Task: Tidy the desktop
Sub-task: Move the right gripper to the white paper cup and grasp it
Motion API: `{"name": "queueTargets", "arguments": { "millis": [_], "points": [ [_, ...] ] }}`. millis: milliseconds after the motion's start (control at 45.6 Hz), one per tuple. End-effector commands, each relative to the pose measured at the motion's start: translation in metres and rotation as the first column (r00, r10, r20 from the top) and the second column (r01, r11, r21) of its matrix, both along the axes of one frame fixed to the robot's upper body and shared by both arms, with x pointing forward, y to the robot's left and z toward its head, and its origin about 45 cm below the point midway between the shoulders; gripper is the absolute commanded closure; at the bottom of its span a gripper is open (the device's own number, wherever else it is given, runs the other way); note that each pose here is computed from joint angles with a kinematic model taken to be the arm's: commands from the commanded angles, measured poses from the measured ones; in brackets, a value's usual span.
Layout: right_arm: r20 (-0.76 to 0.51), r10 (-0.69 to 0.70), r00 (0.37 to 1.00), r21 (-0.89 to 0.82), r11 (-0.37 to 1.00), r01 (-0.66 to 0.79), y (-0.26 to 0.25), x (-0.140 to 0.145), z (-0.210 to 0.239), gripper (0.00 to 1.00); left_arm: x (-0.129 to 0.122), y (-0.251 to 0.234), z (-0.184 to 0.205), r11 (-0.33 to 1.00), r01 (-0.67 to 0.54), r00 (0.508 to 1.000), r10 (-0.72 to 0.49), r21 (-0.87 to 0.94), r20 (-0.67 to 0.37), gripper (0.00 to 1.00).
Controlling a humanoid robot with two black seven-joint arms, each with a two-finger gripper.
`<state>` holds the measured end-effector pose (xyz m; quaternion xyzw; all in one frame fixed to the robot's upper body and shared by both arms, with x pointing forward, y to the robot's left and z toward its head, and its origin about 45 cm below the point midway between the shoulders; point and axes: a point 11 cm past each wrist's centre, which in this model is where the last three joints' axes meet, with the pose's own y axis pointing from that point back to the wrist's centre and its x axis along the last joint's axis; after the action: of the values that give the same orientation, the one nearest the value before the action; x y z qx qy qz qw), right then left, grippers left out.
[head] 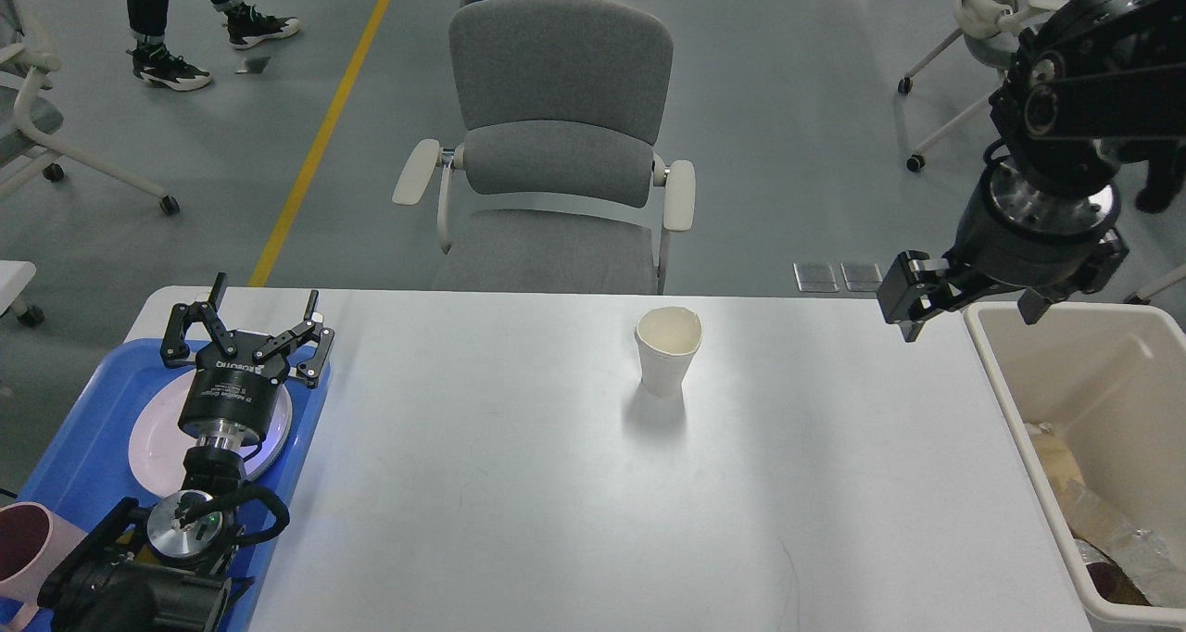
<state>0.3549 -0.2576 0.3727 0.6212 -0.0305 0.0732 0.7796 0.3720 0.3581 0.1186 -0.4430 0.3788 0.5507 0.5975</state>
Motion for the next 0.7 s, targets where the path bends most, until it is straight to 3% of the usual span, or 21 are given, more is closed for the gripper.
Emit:
{"name": "queueTargets", "arguments": {
  "millis": [0, 285, 679],
  "points": [
    [0.052, -0.023, 0.998, 0.057, 0.998, 0.02, 0.025, 0.002, 0.007, 0.0, 0.0, 0.0, 0.0, 1.0, 0.0, 1.0, 0.0, 0.0, 0.0, 0.04],
    [0.067, -0.015, 0.998, 0.098, 0.995, 0.008, 0.036, 0.011, -0.021, 0.0, 0.0, 0.0, 0.0, 1.0, 0.0, 1.0, 0.0, 0.0, 0.001, 0.04],
    [0.211, -0.059, 0.976, 0.281, 0.96, -0.003, 0.087, 0.083, -0.128, 0.0, 0.0, 0.0, 0.001, 1.0, 0.002, 1.0, -0.002, -0.001, 0.007, 0.04]
  ]
}}
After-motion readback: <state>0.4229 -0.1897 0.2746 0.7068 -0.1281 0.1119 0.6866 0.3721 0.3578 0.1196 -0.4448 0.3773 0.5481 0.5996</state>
